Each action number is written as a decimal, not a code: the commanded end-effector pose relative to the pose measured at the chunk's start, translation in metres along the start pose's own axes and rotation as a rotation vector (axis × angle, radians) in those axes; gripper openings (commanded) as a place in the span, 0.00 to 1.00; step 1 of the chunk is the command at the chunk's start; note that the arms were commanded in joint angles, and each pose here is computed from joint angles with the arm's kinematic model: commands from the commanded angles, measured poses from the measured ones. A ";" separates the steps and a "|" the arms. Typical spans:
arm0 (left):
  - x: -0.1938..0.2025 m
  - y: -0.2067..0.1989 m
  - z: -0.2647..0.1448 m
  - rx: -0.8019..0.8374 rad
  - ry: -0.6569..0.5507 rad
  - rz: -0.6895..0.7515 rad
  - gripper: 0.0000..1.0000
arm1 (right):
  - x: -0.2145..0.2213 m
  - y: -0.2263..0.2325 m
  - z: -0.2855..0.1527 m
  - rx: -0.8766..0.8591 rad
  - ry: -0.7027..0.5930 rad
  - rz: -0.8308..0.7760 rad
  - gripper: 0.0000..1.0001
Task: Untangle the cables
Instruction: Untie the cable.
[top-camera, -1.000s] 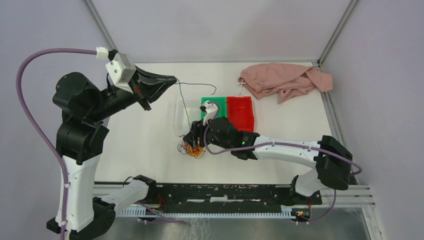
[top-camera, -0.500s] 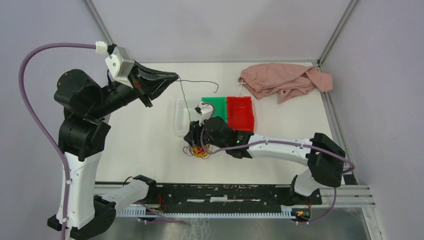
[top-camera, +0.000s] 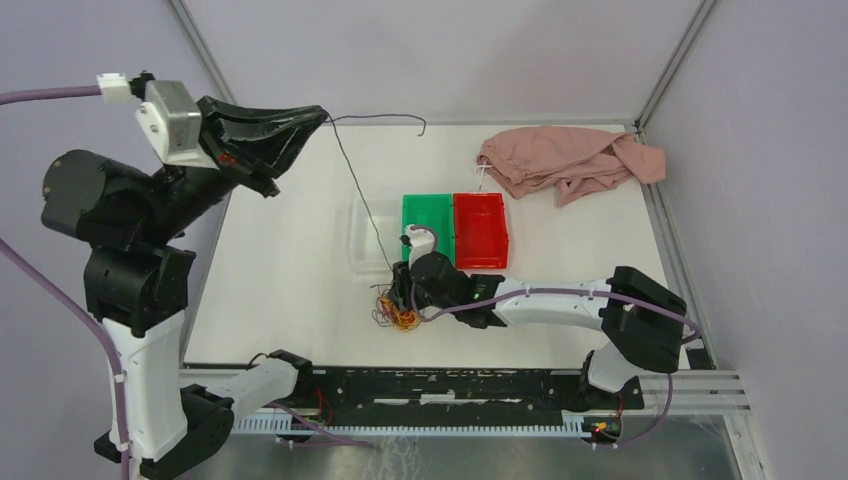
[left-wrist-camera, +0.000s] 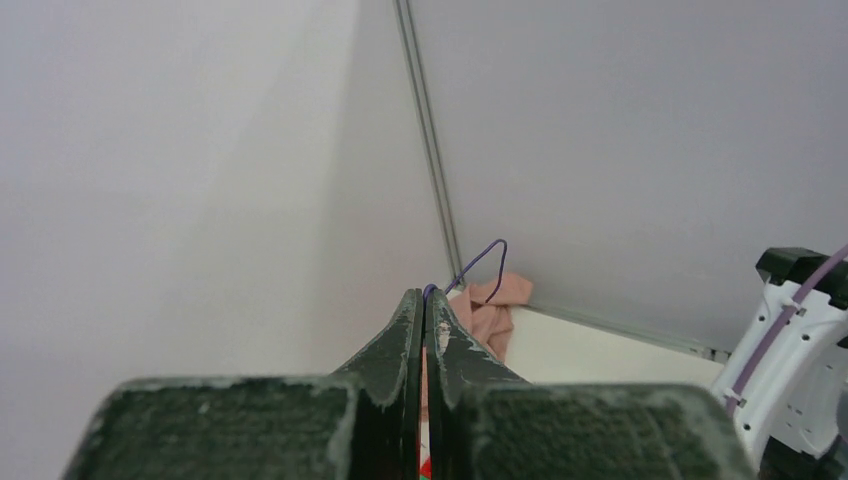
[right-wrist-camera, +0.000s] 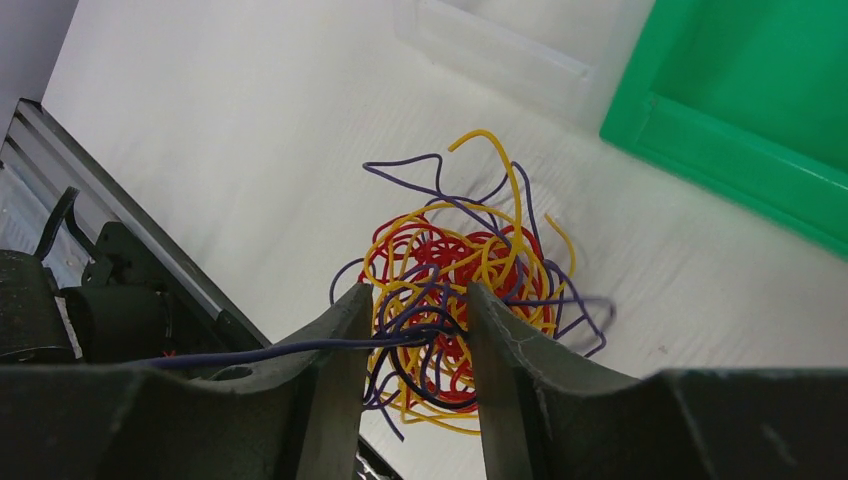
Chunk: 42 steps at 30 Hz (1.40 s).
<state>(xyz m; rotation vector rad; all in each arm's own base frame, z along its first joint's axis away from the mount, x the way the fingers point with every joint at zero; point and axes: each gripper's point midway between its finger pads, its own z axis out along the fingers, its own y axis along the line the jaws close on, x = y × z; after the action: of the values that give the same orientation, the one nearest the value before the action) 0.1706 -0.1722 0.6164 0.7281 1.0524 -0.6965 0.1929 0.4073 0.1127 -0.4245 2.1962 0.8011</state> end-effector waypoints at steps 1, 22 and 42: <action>-0.076 0.006 -0.011 -0.079 -0.214 0.163 0.03 | 0.007 -0.004 0.000 0.035 0.003 0.011 0.45; -0.247 -0.024 -0.103 -0.362 -0.754 0.850 0.03 | 0.034 -0.026 -0.021 0.114 0.025 -0.007 0.45; -0.319 0.008 -0.134 -0.823 -1.070 1.290 0.03 | 0.052 -0.061 -0.050 0.165 -0.013 0.075 0.48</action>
<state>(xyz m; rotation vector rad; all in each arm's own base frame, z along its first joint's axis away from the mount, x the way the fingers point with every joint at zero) 0.0235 -0.0259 0.8702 0.2016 -0.1791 0.3810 0.1643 0.3447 0.0848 -0.3138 2.2393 0.6982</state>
